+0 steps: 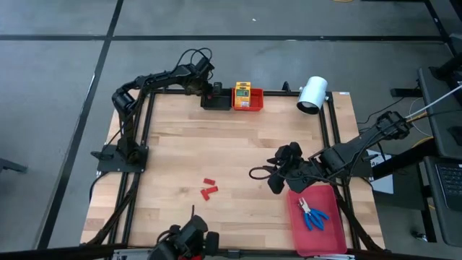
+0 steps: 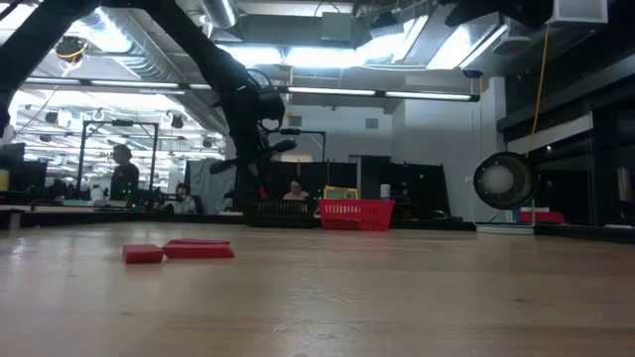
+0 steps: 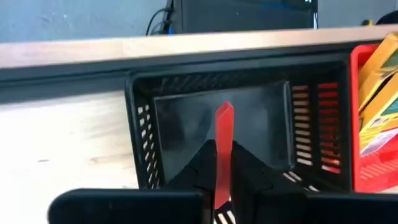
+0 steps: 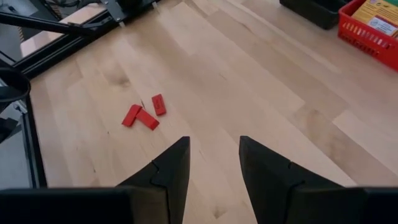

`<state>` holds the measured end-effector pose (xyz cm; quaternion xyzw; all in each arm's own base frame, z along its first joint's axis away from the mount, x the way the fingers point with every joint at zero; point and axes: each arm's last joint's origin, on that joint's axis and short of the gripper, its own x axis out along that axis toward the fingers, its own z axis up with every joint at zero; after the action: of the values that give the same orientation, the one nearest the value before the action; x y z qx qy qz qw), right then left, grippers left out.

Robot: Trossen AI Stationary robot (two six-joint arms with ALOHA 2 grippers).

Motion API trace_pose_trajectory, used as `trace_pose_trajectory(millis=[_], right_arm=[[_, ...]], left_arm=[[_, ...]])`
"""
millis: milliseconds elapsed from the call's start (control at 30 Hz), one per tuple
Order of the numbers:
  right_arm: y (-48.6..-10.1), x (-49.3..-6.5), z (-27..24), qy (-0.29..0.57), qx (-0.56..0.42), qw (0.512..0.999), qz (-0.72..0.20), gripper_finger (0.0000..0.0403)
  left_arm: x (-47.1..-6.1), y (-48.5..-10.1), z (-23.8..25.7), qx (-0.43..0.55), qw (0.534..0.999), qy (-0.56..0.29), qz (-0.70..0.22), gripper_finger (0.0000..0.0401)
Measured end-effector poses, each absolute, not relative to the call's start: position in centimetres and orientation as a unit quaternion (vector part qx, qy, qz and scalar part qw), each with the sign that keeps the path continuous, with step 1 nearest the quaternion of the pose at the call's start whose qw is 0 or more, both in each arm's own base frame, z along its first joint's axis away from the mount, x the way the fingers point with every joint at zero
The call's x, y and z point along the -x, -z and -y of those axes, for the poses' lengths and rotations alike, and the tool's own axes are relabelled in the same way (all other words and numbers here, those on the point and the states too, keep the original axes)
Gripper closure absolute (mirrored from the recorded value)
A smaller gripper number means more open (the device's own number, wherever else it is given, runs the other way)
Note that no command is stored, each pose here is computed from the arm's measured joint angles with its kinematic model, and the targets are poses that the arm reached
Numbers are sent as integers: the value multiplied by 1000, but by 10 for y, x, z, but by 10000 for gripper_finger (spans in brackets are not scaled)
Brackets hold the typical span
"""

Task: Pick & Place School Supplies
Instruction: Put the red eraser into the black bin

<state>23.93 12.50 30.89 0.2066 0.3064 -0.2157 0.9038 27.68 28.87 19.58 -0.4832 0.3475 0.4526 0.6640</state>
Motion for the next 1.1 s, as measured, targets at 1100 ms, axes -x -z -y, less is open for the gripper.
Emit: trace_pose_trajectory(millis=[1100], right_arm=[[-309, -237, -128, 220, -205, 905, -301, 262]], left_arm=[[-286, -197, -283, 448, 690, -445, -355, 228]])
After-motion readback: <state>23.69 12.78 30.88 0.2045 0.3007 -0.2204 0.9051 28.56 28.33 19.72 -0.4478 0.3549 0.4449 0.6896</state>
